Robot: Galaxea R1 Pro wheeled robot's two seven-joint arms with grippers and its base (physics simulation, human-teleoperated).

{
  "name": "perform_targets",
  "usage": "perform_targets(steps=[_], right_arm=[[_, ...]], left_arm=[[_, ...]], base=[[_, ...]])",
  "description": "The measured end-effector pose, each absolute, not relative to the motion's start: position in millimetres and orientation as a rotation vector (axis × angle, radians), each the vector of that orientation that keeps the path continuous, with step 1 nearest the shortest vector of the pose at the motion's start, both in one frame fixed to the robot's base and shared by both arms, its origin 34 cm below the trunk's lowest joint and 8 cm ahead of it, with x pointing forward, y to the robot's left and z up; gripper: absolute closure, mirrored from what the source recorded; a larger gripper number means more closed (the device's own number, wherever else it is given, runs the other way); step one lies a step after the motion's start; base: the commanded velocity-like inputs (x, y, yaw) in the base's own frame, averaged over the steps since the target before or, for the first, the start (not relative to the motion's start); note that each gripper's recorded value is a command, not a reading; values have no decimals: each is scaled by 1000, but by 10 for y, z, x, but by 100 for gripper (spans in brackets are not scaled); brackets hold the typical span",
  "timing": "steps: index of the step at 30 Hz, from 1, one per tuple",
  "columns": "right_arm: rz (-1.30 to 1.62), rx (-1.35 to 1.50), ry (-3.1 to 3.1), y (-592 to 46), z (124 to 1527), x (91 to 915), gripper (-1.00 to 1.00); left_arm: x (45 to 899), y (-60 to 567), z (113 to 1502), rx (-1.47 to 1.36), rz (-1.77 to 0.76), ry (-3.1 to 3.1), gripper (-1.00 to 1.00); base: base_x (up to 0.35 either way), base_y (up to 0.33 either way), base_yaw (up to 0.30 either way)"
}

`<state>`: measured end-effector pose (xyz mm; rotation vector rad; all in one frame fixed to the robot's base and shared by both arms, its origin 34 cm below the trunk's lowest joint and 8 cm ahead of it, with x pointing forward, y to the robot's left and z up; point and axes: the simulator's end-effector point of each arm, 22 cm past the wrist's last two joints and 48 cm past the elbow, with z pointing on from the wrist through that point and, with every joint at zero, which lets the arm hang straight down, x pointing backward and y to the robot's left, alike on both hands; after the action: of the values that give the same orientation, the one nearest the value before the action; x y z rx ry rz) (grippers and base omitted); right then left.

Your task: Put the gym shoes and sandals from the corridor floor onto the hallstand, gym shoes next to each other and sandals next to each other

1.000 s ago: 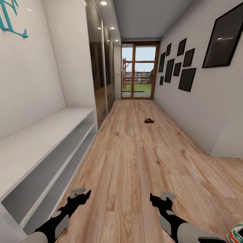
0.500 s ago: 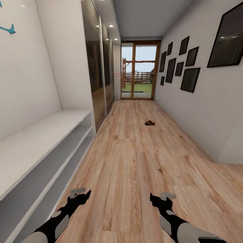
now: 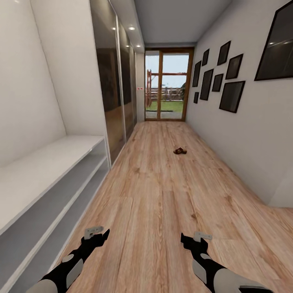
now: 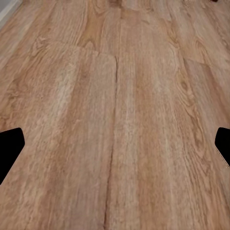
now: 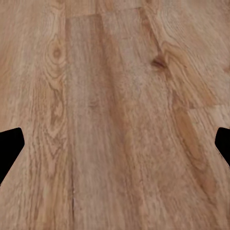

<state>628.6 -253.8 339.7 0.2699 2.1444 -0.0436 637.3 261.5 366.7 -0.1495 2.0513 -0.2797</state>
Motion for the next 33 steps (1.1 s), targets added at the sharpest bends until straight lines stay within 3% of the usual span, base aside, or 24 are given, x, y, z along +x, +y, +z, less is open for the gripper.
perform_targets(steps=[33], right_arm=[[-44, 269, 2145, -2537, 3396, 6285, -100]], left_arm=[[6371, 2616, 3664, -150, -280, 2052, -100]], base=[[343, -152, 0]])
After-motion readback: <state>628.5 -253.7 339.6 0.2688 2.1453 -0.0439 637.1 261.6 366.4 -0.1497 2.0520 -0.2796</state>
